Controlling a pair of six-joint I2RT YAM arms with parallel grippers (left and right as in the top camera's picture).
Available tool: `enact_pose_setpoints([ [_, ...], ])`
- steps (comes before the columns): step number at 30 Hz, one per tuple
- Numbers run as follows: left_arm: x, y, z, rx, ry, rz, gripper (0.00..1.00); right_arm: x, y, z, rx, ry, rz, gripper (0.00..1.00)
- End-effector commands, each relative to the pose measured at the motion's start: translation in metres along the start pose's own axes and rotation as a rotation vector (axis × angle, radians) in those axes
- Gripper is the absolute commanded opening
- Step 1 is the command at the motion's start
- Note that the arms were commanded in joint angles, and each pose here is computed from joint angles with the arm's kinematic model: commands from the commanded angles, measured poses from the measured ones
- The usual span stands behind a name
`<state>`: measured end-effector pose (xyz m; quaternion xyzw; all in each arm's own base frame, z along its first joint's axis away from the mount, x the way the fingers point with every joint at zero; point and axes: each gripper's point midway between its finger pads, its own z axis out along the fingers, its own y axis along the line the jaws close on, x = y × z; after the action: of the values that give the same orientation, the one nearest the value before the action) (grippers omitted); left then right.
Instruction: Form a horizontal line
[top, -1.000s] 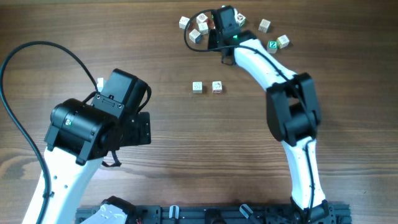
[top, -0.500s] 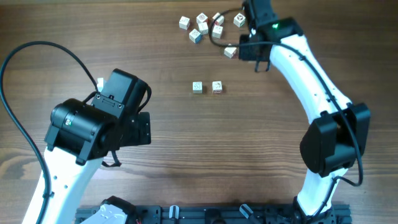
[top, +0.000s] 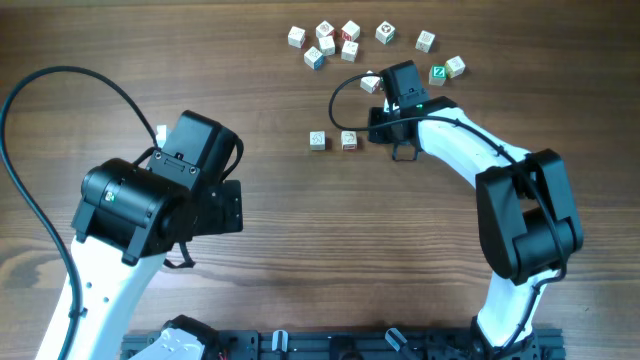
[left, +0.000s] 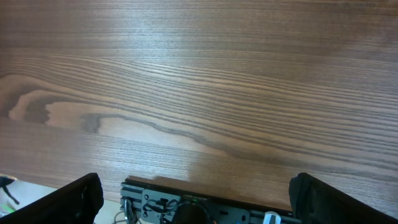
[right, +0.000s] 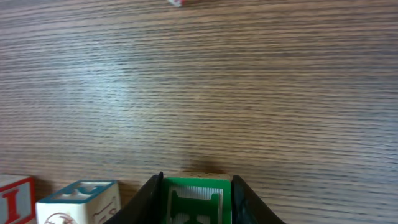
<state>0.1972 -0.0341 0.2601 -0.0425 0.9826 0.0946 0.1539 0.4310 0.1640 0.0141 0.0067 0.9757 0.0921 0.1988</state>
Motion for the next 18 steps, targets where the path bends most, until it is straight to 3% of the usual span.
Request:
enact_pose_setpoints([
  [1,0.0,0.003,-0.001,-0.006,-0.009,-0.007,1.0,0.028,0.025,0.008,-0.068,0.075,-0.047,0.33],
  [3,0.0,0.003,-0.001,-0.006,-0.009,-0.007,1.0,0.032,0.031,0.007,-0.074,0.077,-0.062,0.36],
  [6,0.0,0.003,-0.001,-0.006,-0.009,-0.007,1.0,0.032,0.028,0.008,-0.056,0.076,-0.061,0.5],
  [13,0.0,0.003,-0.001,-0.006,-0.009,-0.007,1.0,0.021,0.017,0.006,0.014,0.036,-0.059,0.99],
  [18,0.0,0.003,-0.001,-0.006,-0.009,-0.007,1.0,-0.004,-0.013,-0.047,0.219,-0.046,-0.008,0.99],
])
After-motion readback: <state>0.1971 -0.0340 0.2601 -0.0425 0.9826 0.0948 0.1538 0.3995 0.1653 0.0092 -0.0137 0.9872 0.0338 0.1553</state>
